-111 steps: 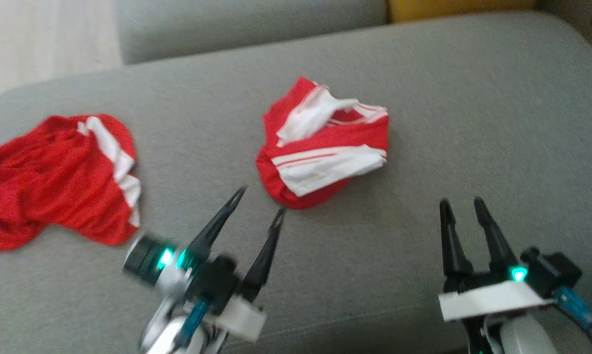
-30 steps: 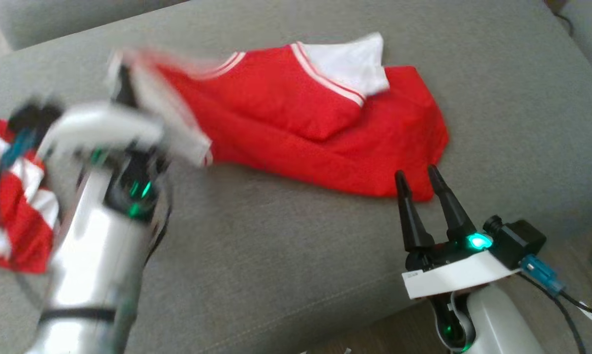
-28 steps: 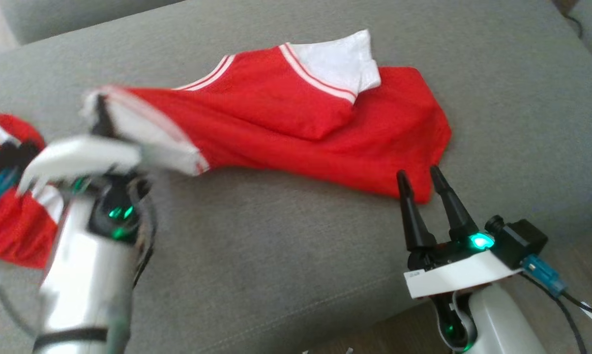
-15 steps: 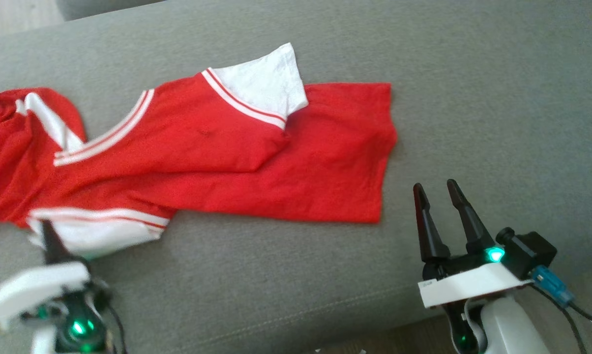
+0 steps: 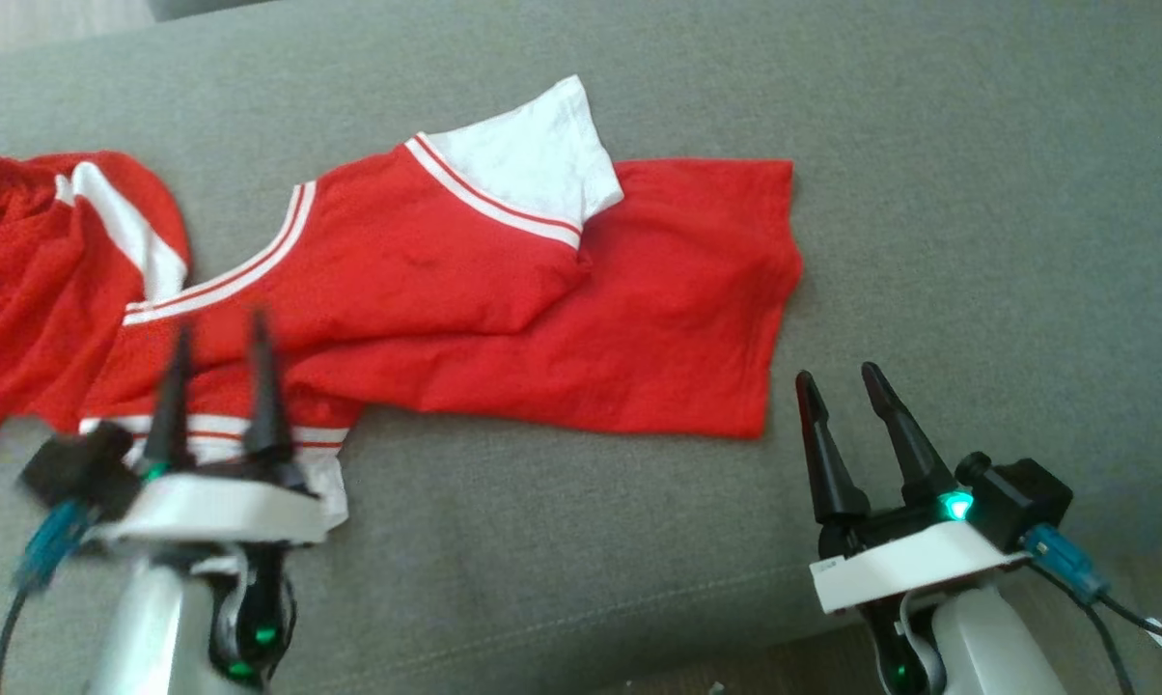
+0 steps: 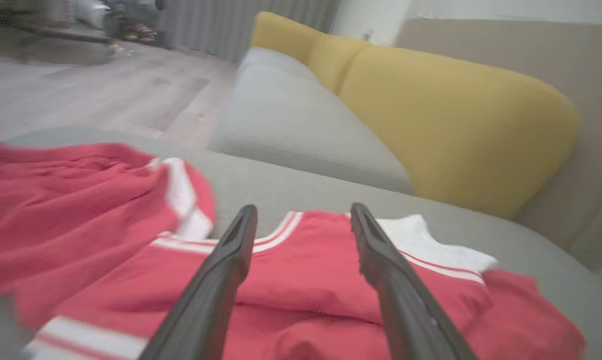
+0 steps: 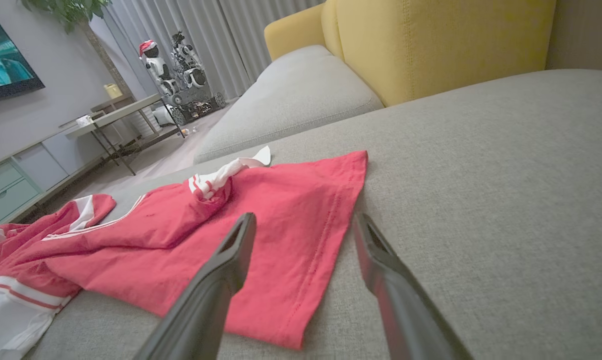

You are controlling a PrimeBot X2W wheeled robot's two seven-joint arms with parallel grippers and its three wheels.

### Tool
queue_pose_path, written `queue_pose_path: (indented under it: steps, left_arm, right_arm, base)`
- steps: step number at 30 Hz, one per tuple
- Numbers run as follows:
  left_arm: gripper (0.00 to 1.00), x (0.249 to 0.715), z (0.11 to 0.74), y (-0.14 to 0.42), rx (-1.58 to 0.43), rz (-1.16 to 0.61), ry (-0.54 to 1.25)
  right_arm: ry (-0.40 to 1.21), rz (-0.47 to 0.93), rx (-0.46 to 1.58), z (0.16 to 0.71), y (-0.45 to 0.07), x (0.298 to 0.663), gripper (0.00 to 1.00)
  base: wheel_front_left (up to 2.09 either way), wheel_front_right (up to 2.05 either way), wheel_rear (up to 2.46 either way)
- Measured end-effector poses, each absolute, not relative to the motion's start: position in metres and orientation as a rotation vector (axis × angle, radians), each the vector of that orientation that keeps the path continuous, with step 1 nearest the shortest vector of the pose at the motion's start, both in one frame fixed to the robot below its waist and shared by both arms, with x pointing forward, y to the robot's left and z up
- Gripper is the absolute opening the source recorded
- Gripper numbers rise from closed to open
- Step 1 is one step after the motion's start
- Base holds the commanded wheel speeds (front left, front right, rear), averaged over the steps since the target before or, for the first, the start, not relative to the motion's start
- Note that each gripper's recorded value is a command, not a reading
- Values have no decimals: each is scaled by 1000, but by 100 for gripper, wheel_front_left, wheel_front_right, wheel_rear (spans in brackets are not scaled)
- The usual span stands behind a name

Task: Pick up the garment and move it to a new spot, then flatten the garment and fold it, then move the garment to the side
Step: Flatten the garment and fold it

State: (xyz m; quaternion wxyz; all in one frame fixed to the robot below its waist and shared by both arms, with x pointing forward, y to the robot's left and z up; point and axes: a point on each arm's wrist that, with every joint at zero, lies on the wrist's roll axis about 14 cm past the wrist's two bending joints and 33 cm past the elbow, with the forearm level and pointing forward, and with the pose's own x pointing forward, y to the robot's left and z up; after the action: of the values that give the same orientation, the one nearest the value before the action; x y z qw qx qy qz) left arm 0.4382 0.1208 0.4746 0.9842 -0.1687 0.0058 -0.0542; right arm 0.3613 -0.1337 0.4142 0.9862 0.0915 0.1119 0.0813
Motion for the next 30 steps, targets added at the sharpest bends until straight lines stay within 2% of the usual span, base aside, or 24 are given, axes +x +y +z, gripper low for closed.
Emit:
queue_pose_path:
  steps: [4,9,14,22,30]
  left_arm:
    - [100,462,493,73,-219,-416,30]
    - [100,518,534,30,5,-648,22]
    - [100,532,520,-28,106,-905,173]
    - [100,580,470,-47,235,-988,341]
    - [100,591,409,-78,236,-1074,472]
  right_arm:
    - [246,162,176,408,-134,361,100]
    - [235,169,147,409,-136,374,100]
    - [261,162,141,399,-140,383,100]
    - [265,108,149,393,-159,400,100]
    - [322,27,147,377,-183,389,100]
  base:
    - [0,0,0]
    - [0,0,0]
    - [0,0,0]
    - [0,0,0]
    - [0,0,0]
